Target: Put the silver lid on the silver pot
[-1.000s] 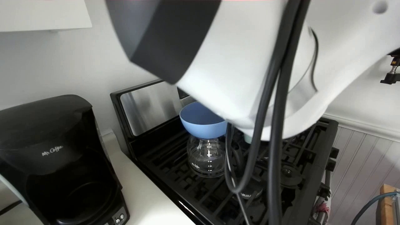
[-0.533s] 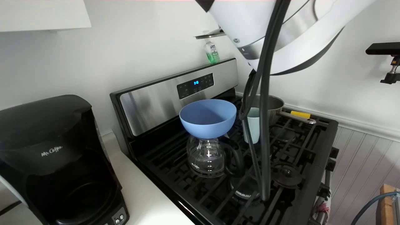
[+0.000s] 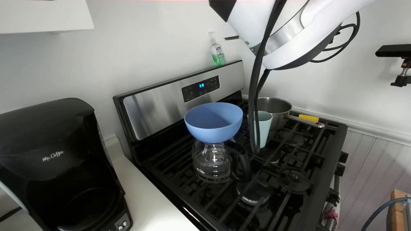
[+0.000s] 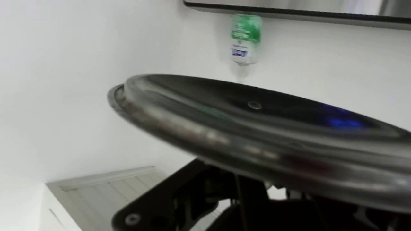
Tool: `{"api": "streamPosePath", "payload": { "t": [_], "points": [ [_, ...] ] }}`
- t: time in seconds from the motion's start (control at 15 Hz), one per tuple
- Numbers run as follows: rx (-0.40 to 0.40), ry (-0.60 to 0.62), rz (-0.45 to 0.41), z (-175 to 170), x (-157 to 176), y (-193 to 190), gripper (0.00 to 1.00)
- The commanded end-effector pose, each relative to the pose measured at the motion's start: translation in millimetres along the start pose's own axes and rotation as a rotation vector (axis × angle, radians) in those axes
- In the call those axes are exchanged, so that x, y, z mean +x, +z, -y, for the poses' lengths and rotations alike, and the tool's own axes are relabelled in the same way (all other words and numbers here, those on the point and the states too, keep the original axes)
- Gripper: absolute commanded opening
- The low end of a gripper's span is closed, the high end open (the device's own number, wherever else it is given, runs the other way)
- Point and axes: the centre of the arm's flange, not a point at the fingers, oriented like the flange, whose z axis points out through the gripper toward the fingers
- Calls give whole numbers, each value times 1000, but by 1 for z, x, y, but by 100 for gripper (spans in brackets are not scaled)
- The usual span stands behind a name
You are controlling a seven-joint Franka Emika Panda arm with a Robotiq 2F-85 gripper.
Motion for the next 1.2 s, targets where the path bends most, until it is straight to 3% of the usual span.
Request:
{"api": "streamPosePath", "payload": {
  "t": [0.0,0.4,0.53,0.6,0.8,0.87,1.13],
  "points": [
    [-193,51,33,-22,-28,9,2],
    [-400,104,254,-55,-90,39,2],
    [-372,111,343,-55,-108,41,2],
    [-344,93,308,-85,-93,67,8],
    [-337,90,351,-68,-113,60,8],
    [-333,89,351,-66,-114,59,2],
    [-362,197,304,-51,-129,76,2]
  ]
}}
